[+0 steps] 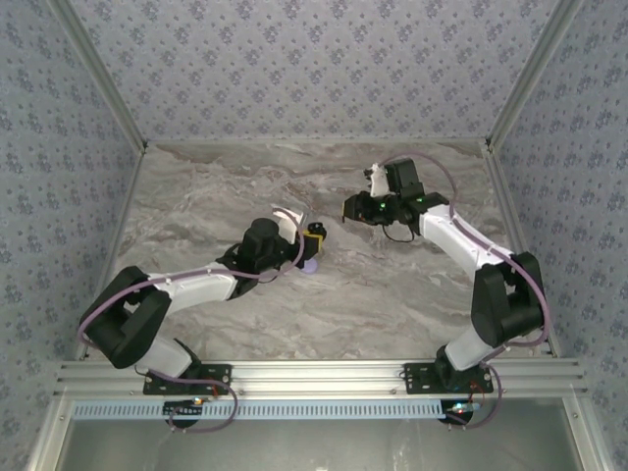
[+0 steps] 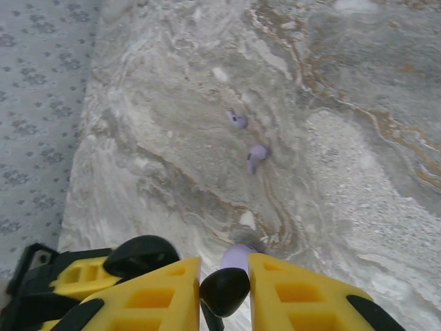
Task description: Insert the wireless bluetooth earbuds into the charging case
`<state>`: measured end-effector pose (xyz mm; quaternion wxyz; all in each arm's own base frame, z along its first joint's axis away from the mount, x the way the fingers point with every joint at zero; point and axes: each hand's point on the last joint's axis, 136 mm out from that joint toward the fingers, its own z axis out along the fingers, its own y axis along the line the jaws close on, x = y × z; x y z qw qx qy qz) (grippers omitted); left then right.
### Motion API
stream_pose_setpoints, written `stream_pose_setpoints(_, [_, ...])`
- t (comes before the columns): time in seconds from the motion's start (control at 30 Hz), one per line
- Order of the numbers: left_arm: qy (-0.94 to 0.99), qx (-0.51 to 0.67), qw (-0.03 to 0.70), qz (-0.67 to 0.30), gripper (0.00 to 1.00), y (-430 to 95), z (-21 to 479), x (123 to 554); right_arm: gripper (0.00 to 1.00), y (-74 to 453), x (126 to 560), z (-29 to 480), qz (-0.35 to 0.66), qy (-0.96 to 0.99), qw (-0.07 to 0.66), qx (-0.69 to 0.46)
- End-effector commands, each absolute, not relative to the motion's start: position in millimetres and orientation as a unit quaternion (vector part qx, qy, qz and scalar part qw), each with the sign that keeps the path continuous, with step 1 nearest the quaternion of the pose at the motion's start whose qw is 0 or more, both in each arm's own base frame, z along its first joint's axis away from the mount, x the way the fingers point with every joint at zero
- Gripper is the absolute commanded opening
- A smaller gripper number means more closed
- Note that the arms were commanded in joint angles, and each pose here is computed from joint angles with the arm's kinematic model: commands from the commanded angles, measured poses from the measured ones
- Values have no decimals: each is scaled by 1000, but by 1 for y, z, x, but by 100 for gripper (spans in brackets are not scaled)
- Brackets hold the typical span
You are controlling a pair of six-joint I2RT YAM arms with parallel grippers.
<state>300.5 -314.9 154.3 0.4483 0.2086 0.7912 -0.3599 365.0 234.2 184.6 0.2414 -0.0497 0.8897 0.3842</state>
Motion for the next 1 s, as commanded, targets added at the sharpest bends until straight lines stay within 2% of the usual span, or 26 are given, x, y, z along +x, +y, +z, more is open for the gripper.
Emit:
stream_pose_setpoints(0.0, [751, 216, 476, -404, 10, -329, 186, 299, 25, 247, 364, 233, 421, 858, 282, -81])
stream_pose_setpoints(0.43, [700, 237, 495, -457, 10, -339, 221, 288, 24, 259, 342, 293, 454, 817, 333, -129])
stream_pose_setpoints(0.97, [660, 238, 512, -496, 10, -347, 266, 285, 24, 263, 324, 316, 464, 792, 363, -163])
